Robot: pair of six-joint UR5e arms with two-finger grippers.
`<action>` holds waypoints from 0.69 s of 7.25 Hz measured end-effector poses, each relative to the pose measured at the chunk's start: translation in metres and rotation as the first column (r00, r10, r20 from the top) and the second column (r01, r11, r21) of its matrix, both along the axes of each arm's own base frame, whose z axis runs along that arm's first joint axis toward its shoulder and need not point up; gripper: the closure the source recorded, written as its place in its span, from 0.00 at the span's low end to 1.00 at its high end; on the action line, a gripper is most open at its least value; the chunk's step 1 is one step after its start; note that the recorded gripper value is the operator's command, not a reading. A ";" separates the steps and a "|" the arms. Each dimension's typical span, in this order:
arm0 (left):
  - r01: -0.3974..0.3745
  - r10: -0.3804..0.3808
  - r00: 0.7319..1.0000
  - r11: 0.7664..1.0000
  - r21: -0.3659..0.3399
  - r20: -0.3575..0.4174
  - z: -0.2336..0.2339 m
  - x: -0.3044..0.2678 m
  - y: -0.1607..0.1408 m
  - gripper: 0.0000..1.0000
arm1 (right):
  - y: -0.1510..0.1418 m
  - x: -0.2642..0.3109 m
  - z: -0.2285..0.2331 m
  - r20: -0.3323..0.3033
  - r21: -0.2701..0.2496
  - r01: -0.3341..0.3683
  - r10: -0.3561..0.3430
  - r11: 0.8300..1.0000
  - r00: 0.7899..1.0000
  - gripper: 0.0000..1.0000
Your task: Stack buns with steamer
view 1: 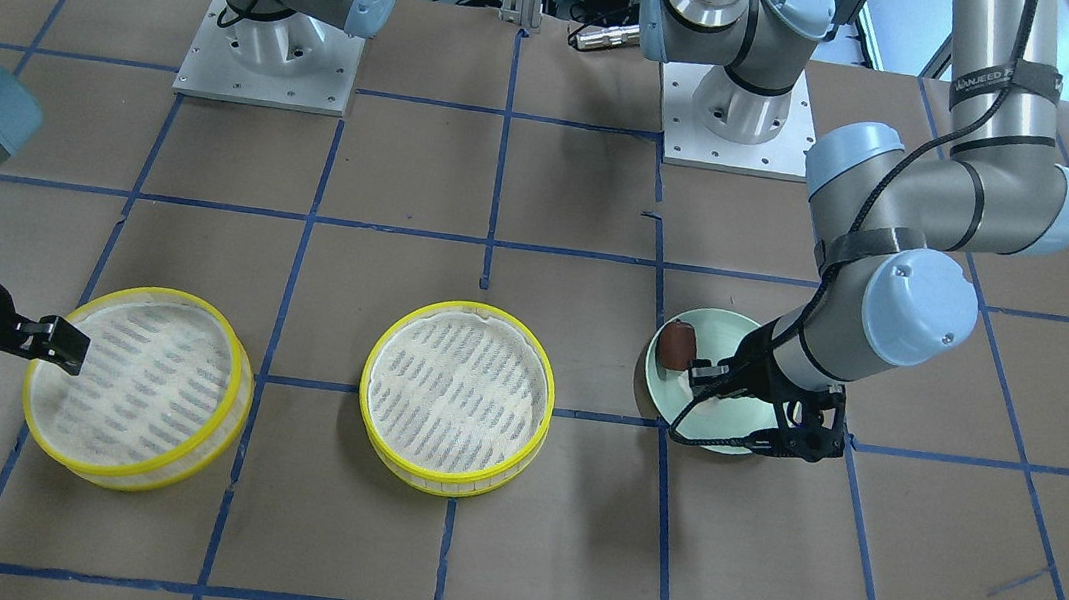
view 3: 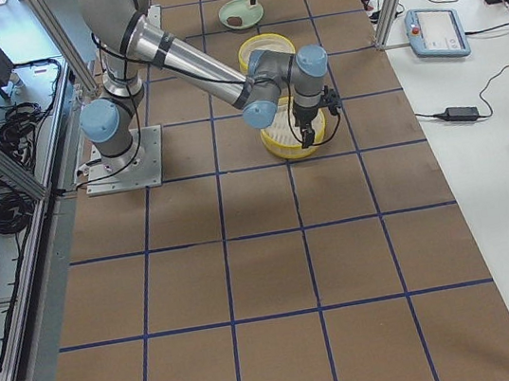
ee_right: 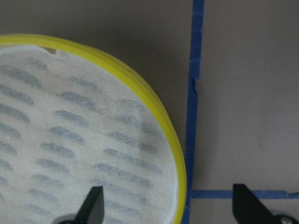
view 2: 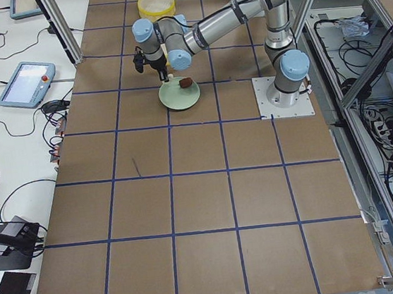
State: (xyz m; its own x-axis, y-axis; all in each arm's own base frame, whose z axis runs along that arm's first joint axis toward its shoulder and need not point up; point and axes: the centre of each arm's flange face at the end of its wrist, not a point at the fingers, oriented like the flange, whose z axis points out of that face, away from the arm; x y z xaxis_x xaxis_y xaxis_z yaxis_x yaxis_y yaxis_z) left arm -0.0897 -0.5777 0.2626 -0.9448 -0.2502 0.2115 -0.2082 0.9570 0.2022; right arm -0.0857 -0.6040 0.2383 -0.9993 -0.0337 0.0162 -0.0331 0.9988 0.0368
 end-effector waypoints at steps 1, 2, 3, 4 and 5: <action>-0.192 0.199 0.973 0.979 0.072 -0.117 0.005 -0.023 -0.004 0.69 | 0.007 -0.009 -0.011 0.009 0.012 0.020 -0.020 1.000 1.000 0.38; -0.327 0.356 0.915 0.930 0.169 -0.190 0.007 -0.061 -0.005 0.47 | 0.012 -0.014 -0.019 0.024 0.020 0.034 -0.035 0.999 0.999 0.59; -0.394 0.442 0.871 0.889 0.234 -0.214 0.003 -0.107 -0.004 0.18 | 0.015 -0.016 -0.024 0.036 0.026 0.041 -0.042 0.999 0.999 0.76; -0.447 0.503 0.838 0.855 0.262 -0.213 -0.006 -0.147 -0.003 0.00 | 0.015 -0.017 -0.025 0.040 0.027 0.045 -0.046 0.999 0.998 0.91; -0.489 0.549 0.810 0.826 0.281 -0.207 -0.014 -0.173 -0.002 0.00 | 0.015 -0.018 -0.025 0.040 0.026 0.049 -0.050 0.998 0.998 0.94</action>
